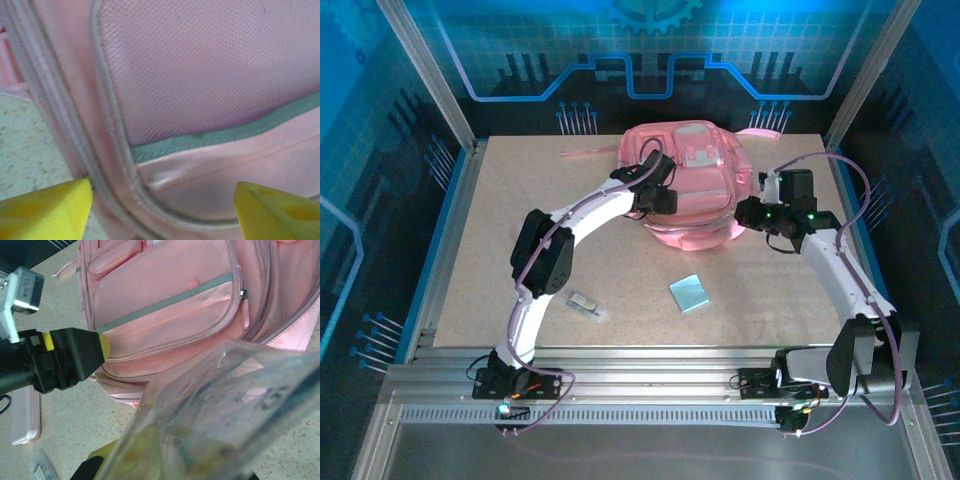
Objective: Pack the student bag
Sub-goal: Open the student bag at the top-center of the table.
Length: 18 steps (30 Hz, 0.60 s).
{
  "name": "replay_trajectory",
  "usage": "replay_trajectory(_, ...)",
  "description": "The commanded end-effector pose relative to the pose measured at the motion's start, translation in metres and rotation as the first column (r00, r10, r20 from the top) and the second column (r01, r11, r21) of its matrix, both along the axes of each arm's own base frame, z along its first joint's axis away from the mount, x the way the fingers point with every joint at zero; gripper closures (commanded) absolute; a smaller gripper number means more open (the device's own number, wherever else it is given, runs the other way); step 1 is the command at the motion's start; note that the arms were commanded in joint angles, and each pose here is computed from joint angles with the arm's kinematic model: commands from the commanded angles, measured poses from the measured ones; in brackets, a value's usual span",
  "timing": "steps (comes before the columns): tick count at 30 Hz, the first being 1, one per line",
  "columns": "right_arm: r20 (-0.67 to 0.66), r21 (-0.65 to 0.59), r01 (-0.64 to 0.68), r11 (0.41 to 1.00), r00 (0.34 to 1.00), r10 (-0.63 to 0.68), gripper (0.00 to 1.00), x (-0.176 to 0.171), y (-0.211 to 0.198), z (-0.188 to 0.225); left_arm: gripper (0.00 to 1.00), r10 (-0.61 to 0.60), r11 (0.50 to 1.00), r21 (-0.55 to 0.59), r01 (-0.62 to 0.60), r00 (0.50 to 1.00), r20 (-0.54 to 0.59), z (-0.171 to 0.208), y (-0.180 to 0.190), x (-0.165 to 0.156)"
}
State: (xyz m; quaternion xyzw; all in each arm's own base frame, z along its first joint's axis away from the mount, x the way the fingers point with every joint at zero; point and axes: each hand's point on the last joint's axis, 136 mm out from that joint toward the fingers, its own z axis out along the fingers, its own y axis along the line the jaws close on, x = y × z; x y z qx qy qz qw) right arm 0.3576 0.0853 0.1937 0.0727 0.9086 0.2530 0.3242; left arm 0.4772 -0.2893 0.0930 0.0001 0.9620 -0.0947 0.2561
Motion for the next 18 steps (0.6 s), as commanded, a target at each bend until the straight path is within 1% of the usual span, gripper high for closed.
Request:
replay_trajectory(1, 0.025, -0.016, 0.013, 1.000, 1.000, -0.013, 1.00, -0.002, -0.007, 0.004, 0.32, 0.031, 0.998, -0.061, -0.031, 1.000, 0.004, -0.006, -0.007, 0.018)
replay_trajectory(2, 0.023, -0.017, 0.012, 1.000, 1.000, -0.011, 1.00, -0.002, -0.007, 0.004, 0.39, 0.034, 0.997, -0.074, -0.034, 0.999, 0.003, -0.008, -0.008, 0.021)
replay_trajectory(4, 0.020, -0.017, 0.011, 1.000, 1.000, -0.011, 1.00, -0.003, -0.007, 0.003, 0.58, 0.037, 0.995, -0.093, -0.038, 0.999, -0.005, -0.012, -0.011, 0.023)
replay_trajectory(7, 0.022, -0.023, 0.017, 1.000, 1.000, -0.016, 1.00, -0.004, -0.009, 0.003, 0.92, 0.033, 0.990, -0.139, -0.036, 0.999, -0.026, -0.010, -0.015, 0.023)
replay_trajectory(8, 0.024, -0.029, 0.018, 0.999, 1.000, -0.017, 1.00, -0.005, -0.009, 0.004, 1.00, 0.030, 0.987, -0.156, -0.034, 0.999, -0.026, -0.005, -0.016, 0.021)
replay_trajectory(14, 0.044, -0.047, 0.043, 0.998, 0.998, -0.041, 1.00, -0.009, -0.020, 0.014, 1.00, 0.037, 0.961, -0.275, -0.034, 0.999, 0.006, 0.040, -0.022, 0.013)
replay_trajectory(16, 0.048, -0.049, 0.056, 0.997, 0.997, -0.053, 1.00, -0.011, -0.025, 0.017, 1.00, 0.045, 0.944, -0.329, -0.036, 0.999, 0.019, 0.059, -0.023, 0.012)
replay_trajectory(18, 0.059, -0.043, 0.069, 0.997, 0.996, -0.066, 1.00, -0.014, -0.030, 0.023, 1.00, 0.055, 0.913, -0.405, -0.043, 0.998, 0.019, 0.077, -0.025, 0.012)
